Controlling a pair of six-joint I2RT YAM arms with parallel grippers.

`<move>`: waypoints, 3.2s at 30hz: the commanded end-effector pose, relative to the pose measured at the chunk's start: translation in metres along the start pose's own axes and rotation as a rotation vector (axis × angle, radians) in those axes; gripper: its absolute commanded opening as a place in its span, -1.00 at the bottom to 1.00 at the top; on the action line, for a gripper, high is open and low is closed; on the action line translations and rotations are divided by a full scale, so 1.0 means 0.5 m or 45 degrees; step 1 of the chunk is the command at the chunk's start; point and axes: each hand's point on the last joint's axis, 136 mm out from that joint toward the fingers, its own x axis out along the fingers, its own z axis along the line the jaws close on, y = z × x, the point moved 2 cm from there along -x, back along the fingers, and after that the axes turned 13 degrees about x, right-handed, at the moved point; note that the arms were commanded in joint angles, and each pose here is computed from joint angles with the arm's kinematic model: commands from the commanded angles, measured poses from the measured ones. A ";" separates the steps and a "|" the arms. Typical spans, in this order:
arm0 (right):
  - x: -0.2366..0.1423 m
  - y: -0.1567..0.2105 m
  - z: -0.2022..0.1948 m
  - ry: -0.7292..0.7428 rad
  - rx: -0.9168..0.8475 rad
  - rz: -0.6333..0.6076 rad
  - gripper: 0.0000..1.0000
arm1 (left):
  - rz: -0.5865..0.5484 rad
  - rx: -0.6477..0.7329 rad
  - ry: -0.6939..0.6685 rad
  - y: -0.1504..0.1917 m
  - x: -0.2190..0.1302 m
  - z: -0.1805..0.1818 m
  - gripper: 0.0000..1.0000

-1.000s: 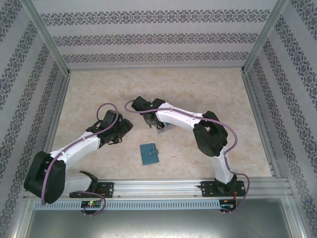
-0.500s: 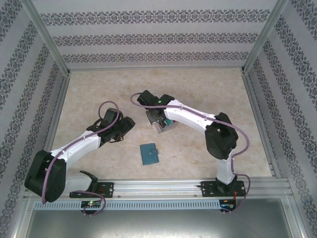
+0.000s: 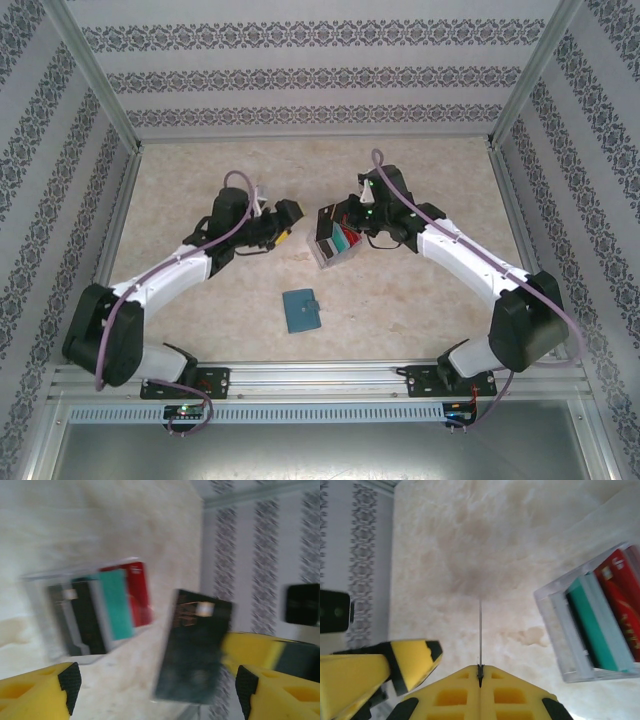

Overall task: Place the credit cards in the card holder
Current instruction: Pick up the credit card from the storage box.

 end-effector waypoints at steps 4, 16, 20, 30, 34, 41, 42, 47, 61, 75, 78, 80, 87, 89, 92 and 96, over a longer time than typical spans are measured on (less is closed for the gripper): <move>-0.030 0.009 0.083 -0.322 0.076 0.169 -1.00 | 0.081 0.112 0.293 -0.032 0.011 -0.107 0.47; -0.033 -0.028 0.056 -0.395 0.212 0.196 -0.96 | 0.068 0.047 0.355 -0.049 0.000 -0.141 -0.82; -0.039 -0.035 0.064 -0.443 0.228 0.206 -0.86 | 0.050 -0.039 0.359 -0.058 0.002 -0.140 -1.00; -0.032 -0.036 0.068 -0.498 0.276 0.242 -0.57 | 0.003 -0.361 0.483 -0.084 0.014 -0.139 -1.00; -0.034 -0.046 0.072 -0.519 0.294 0.227 -0.54 | 0.026 -0.420 0.400 -0.073 0.016 -0.117 -1.00; -0.023 -0.057 0.060 -0.488 0.334 0.216 -0.83 | 0.042 -0.579 0.439 -0.069 0.021 -0.107 -1.00; -0.022 -0.056 0.059 -0.487 0.343 0.219 -0.83 | 0.041 -0.591 0.446 -0.069 0.021 -0.108 -1.00; -0.019 -0.059 0.057 -0.483 0.358 0.222 -0.91 | 0.045 -0.572 0.400 -0.064 0.019 -0.102 -1.00; -0.027 0.101 -0.050 0.023 -0.525 -0.148 -1.00 | 0.117 -0.266 -0.650 0.111 -0.131 0.156 0.80; 0.066 0.276 -0.096 0.081 -0.431 -0.064 -1.00 | 0.107 -0.297 -0.354 0.217 -0.141 0.171 0.67; 0.048 0.251 -0.069 -0.087 -0.251 -0.059 -1.00 | -0.005 -0.239 -0.135 0.183 -0.131 0.120 0.69; 0.033 0.227 -0.041 -0.210 -0.144 -0.019 -1.00 | -0.063 -0.190 -0.064 0.155 -0.130 0.091 0.72; -0.017 0.143 0.051 -0.510 0.037 0.051 -1.00 | -0.118 -0.041 0.124 0.065 -0.102 -0.019 0.64; -0.023 0.125 0.068 -0.570 0.070 0.065 -1.00 | -0.113 -0.020 0.188 0.045 -0.088 -0.049 0.54; -0.026 0.104 0.084 -0.632 0.092 0.075 -1.00 | -0.144 0.024 0.277 0.013 -0.084 -0.094 0.38; -0.028 0.089 0.101 -0.715 0.141 0.092 -1.00 | -0.155 0.034 0.260 -0.003 -0.079 -0.102 0.33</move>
